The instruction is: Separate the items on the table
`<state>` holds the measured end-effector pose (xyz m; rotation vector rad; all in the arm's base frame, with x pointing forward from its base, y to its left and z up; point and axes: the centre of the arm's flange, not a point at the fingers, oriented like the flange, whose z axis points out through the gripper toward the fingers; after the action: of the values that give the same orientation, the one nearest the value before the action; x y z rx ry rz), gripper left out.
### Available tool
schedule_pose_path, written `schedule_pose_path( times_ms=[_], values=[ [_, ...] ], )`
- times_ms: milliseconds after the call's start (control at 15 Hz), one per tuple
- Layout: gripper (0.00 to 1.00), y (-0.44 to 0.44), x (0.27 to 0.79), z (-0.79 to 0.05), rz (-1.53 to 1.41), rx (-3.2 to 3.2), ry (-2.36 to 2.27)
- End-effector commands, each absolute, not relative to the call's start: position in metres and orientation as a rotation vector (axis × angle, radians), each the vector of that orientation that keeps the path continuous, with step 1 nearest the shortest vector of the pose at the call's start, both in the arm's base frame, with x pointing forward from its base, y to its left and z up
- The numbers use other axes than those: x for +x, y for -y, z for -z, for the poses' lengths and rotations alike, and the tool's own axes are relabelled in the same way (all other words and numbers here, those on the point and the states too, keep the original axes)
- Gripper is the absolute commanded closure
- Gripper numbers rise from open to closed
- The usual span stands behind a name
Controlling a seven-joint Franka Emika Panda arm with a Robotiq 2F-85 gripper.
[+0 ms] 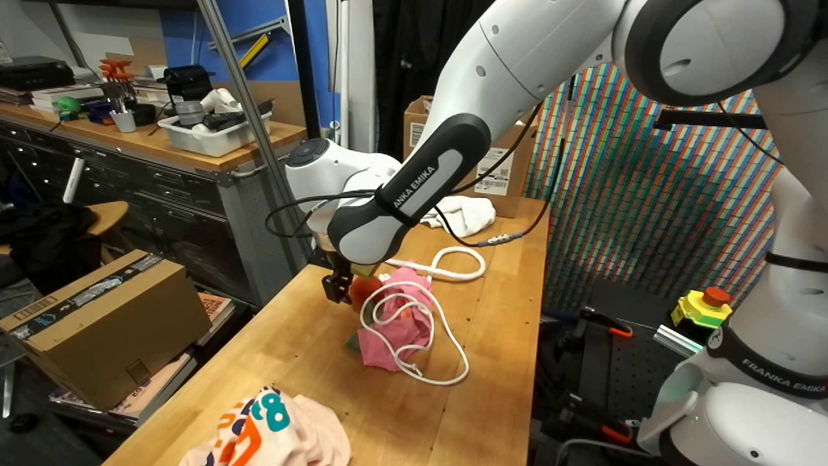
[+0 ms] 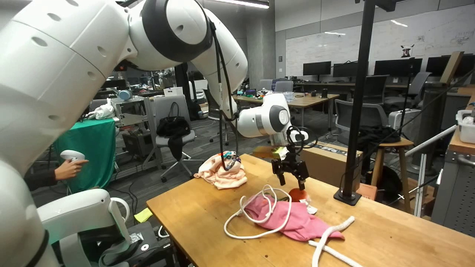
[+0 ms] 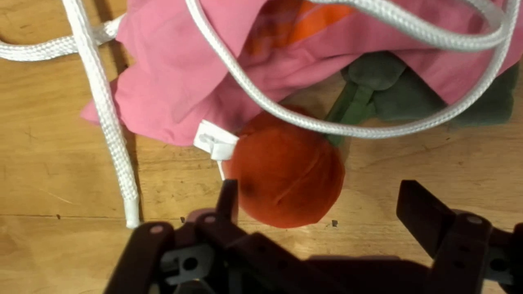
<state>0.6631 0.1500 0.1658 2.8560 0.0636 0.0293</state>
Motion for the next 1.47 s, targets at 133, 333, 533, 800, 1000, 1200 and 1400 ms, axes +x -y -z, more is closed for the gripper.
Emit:
schedule_pose_path(
  times_ms=[133, 333, 533, 800, 1000, 1200, 1400],
  values=[
    [0.00, -0.148, 0.697, -0.159, 0.012, 2.803, -0.064],
    [0.00, -0.142, 0.702, -0.153, 0.035, 2.780, -0.052],
    [0.03, -0.134, 0.706, -0.146, 0.050, 2.756, -0.047],
    [0.37, -0.127, 0.710, -0.141, 0.068, 2.747, -0.030],
    [0.61, -0.125, 0.713, -0.140, 0.072, 2.748, -0.019],
    [0.85, -0.124, 0.713, -0.144, 0.072, 2.746, -0.012],
    [0.94, -0.124, 0.712, -0.149, 0.067, 2.744, -0.010]
  ],
)
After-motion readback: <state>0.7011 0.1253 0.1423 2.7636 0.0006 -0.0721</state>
